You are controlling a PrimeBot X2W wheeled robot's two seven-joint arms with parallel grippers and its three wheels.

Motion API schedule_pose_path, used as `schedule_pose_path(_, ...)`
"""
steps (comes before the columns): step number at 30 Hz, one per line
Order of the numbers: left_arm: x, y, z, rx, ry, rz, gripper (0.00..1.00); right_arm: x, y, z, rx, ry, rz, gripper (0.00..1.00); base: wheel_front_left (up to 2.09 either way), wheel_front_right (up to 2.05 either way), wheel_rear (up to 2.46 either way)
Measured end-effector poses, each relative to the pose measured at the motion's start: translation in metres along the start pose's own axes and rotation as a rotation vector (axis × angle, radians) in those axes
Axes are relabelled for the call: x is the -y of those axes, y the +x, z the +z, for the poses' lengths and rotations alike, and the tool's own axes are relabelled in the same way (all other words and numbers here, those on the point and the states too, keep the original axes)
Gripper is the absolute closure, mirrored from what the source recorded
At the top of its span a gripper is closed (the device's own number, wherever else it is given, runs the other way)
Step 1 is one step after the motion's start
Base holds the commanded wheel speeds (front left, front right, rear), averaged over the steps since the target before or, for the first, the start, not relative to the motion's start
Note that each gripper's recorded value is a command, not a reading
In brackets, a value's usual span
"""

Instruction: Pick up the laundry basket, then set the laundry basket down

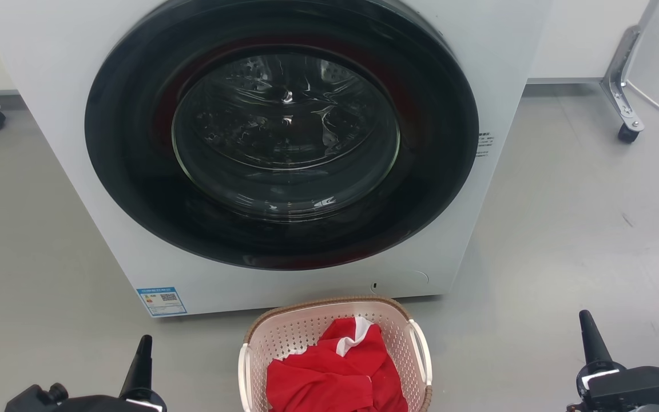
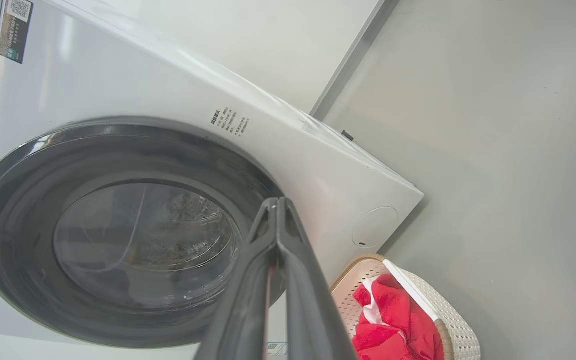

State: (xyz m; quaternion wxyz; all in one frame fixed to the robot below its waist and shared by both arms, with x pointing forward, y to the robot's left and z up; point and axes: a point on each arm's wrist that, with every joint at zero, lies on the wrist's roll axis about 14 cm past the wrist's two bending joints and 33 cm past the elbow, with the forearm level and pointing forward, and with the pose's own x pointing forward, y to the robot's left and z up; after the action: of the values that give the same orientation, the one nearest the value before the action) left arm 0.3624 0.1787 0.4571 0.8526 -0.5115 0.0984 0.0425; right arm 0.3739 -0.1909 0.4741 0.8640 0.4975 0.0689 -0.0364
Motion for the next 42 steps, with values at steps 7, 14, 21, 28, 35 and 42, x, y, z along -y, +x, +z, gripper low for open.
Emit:
schedule_pose_path(7, 0.004, 0.003, 0.005, 0.008, -0.102, -0.024, 1.00, 0.003, 0.000, 0.001, -0.001, 0.107, -0.002, 1.00, 0.00, 0.00, 0.00)
schedule_pose_path(14, 0.003, 0.004, 0.007, 0.005, -0.193, -0.029, 1.00, 0.004, 0.001, 0.004, 0.004, 0.214, 0.003, 1.00, 0.00, 0.00, 0.00)
schedule_pose_path(21, 0.006, 0.006, 0.013, 0.015, -0.290, -0.054, 1.00, 0.001, 0.003, 0.009, 0.019, 0.315, 0.023, 1.00, 0.00, 0.00, 0.00)
schedule_pose_path(28, 0.011, 0.009, 0.018, 0.023, -0.382, -0.087, 1.00, 0.003, 0.003, 0.011, 0.026, 0.423, 0.032, 1.00, 0.00, 0.00, 0.00)
schedule_pose_path(35, 0.015, 0.011, 0.023, 0.035, -0.475, -0.114, 1.00, 0.003, 0.003, 0.014, 0.039, 0.526, 0.051, 1.00, 0.00, 0.00, 0.00)
schedule_pose_path(42, 0.016, 0.011, 0.023, 0.038, -0.491, -0.121, 1.00, -0.001, 0.006, 0.017, 0.043, 0.531, 0.063, 1.00, 0.00, 0.00, 0.00)
